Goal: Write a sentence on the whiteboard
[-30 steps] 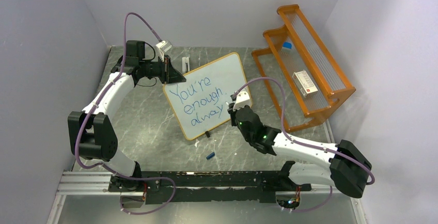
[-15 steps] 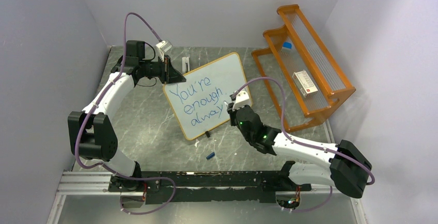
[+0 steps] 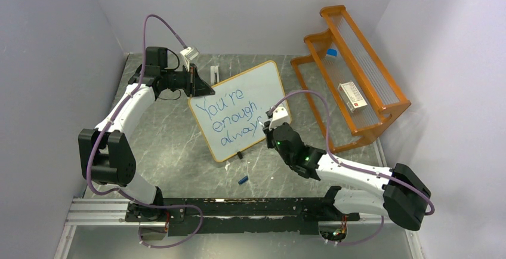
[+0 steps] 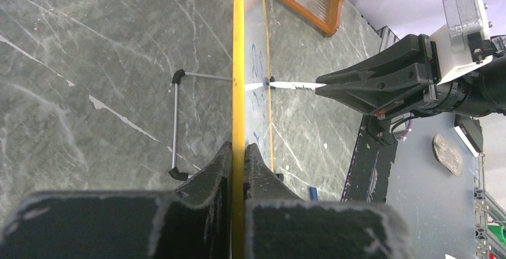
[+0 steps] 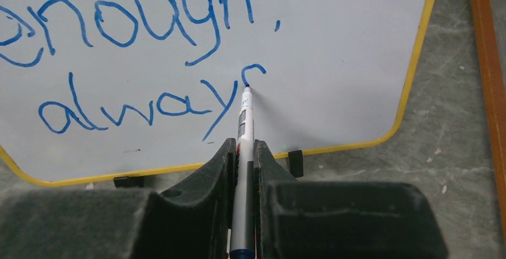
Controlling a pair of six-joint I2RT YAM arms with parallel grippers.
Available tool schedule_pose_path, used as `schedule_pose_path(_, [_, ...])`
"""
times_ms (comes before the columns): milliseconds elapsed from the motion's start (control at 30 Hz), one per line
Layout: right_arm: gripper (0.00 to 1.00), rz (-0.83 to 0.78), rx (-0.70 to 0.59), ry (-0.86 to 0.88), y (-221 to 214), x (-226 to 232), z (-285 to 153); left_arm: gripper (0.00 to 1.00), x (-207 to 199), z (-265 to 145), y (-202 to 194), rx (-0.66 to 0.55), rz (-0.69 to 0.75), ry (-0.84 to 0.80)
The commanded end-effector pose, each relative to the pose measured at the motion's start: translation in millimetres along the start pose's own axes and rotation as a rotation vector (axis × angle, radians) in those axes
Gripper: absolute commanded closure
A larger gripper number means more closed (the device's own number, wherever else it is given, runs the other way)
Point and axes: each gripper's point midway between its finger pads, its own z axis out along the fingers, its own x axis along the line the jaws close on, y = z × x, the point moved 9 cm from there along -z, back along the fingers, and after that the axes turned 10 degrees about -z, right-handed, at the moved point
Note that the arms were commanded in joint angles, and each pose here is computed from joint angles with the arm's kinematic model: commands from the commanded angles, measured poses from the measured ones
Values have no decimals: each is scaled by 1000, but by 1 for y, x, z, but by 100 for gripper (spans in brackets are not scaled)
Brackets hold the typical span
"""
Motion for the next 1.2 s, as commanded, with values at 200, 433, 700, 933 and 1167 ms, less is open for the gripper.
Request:
schedule_pose_path(200, [100, 2, 70, -72, -17, -7, -1, 95, 21, 5, -11, 41, 7, 103])
schedule_pose_path(433, [100, 3, 89, -56, -20, -6, -3, 95, 21, 5, -10, 41, 8, 102])
schedule_pose_path(700, [100, 5, 89, 12, -19, 2, -7, 95, 20, 4, -10, 39, 12, 101])
schedule_pose_path(933, [100, 30, 54, 63, -10, 9, -7, 95, 20, 4, -10, 39, 10, 101])
schedule_pose_path(1167, [100, 55, 19, 41, -2, 10, -2, 95, 20, 4, -10, 39, 10, 102])
